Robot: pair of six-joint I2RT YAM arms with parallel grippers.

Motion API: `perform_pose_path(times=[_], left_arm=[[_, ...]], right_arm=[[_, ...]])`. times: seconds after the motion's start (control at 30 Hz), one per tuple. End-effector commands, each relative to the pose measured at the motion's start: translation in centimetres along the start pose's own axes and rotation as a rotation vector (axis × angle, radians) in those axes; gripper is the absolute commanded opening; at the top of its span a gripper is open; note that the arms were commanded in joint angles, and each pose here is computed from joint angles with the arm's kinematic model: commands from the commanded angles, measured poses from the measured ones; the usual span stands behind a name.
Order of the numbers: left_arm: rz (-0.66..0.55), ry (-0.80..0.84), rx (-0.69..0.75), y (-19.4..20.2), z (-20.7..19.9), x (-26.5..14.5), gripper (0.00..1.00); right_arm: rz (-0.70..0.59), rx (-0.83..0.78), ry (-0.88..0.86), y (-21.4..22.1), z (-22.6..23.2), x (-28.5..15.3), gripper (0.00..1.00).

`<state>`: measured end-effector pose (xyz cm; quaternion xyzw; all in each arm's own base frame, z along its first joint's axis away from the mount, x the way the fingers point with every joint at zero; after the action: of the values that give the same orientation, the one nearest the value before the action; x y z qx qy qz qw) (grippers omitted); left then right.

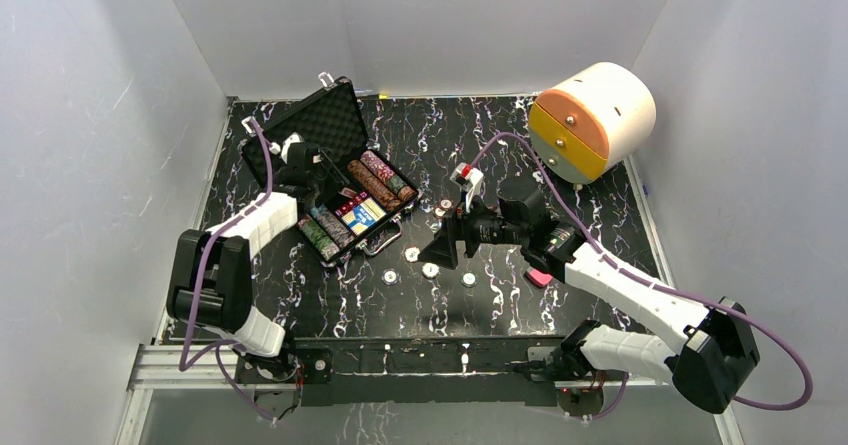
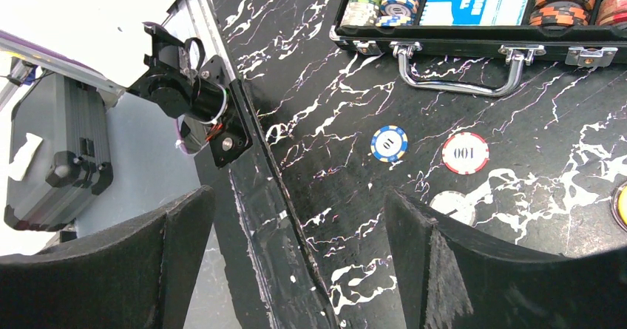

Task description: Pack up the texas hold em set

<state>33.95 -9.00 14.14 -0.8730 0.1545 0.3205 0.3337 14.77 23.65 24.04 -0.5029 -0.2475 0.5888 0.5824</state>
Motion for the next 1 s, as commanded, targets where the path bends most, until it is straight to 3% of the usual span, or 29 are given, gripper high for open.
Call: perform_pose_path(times=[0.0,0.3,0.43,0.57,0.67,0.73,0.97], left_arm=[[-0.058,0.003,-0.014,-1.9,-1.4,-0.4,0.51],[-0.099,-0.122,-0.034,-2.5,0.0,-0.8,0.66],[-0.080,-0.126,-0.042,-2.2,0.5,-0.6,0.67],[-0.079,-0.129,-0.053,-2.1,0.8,-0.3,0.61],[-0.083,-0.111,-0.054,-2.4,0.6,-0.1,0.42],[-0.085,-0.107,-0.048,-2.7,0.5,0.2,0.34],[-0.129,-0.138,0.014,-3.1,1.1,1.1,0.29]], right_arm=[[-0.068,-0.058,-0.021,-1.9,0.7,-0.5,0.92],[-0.065,-0.057,-0.017,-1.7,0.5,-0.3,0.93],[-0.062,-0.057,-0.014,-1.7,0.5,-0.3,0.93],[-0.060,-0.057,-0.013,-1.6,0.4,-0.2,0.93],[-0.060,-0.056,-0.008,-1.6,0.3,-0.2,0.93],[-0.059,-0.056,-0.005,-1.6,0.3,-0.2,0.93],[-0.053,-0.054,0.006,-1.4,0.1,-0.2,0.93]])
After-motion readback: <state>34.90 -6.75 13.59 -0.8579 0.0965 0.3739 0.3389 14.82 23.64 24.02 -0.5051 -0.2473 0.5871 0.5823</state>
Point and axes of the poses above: each gripper's point midway between its finger pads, its own x axis out along the fingers, its own z axis along the line the jaws close on, y = z × x, the point moved 8 cm from there along -x, back along the fingers, and after that the axes turned 11 degrees about -x, right-handed, at the moved point
